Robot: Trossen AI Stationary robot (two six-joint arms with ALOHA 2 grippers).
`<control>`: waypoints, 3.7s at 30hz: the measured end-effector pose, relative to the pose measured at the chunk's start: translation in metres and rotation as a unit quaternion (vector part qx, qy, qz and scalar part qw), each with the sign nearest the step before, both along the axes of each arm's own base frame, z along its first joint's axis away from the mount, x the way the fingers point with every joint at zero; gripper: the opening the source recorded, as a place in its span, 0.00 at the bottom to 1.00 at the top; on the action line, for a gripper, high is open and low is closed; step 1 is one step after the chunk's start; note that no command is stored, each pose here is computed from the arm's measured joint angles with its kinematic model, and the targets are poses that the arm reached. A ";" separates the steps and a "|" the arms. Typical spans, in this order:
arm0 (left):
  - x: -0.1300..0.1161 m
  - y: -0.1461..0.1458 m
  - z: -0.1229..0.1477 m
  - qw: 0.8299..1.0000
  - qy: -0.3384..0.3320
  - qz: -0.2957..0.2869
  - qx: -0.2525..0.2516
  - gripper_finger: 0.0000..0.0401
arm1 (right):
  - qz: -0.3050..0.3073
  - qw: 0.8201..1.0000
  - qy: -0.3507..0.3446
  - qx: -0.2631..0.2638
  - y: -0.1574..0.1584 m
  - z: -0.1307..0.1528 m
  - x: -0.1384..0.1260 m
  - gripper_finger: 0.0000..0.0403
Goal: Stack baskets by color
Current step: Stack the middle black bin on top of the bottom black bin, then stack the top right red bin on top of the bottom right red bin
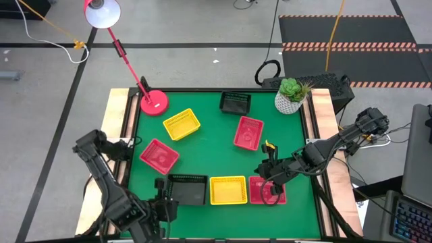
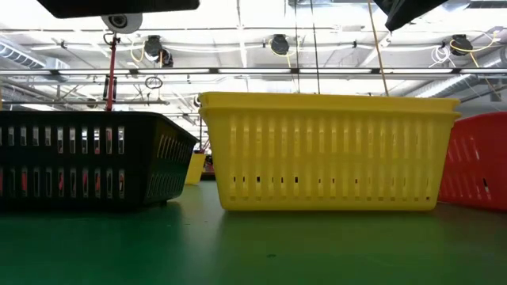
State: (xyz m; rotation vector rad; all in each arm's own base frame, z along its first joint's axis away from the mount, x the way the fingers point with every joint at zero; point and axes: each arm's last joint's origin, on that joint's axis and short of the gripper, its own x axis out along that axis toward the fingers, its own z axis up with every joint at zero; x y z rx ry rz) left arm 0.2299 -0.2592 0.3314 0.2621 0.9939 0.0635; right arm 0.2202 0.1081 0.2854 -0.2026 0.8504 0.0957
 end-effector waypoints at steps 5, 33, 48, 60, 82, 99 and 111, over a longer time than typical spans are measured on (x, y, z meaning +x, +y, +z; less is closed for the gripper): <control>-0.001 -0.001 -0.011 1.000 -0.002 0.021 0.006 0.02 | 0.000 1.000 0.000 0.000 0.000 0.000 0.000 0.00; -0.006 -0.004 -0.104 0.999 -0.015 0.023 0.024 0.02 | 0.000 1.000 0.000 0.000 0.000 0.000 0.000 0.00; -0.006 0.002 -0.125 0.999 -0.018 0.025 0.021 0.04 | 0.000 1.000 -0.003 0.002 0.000 0.000 0.000 0.00; -0.006 0.003 -0.128 0.999 -0.017 0.035 0.016 0.10 | 0.000 1.000 -0.002 0.001 0.000 0.000 0.000 0.00; 0.004 0.002 -0.115 0.999 -0.006 0.037 -0.030 0.36 | -0.001 1.000 -0.002 0.002 0.000 0.000 0.000 0.00; 0.016 0.061 -0.038 0.994 -0.103 0.027 -0.011 0.31 | -0.002 1.000 -0.001 0.001 0.000 0.000 0.000 0.00; 0.020 0.075 -0.052 0.992 -0.095 0.077 0.004 0.28 | 0.044 0.992 0.050 -0.109 -0.044 0.001 0.001 0.00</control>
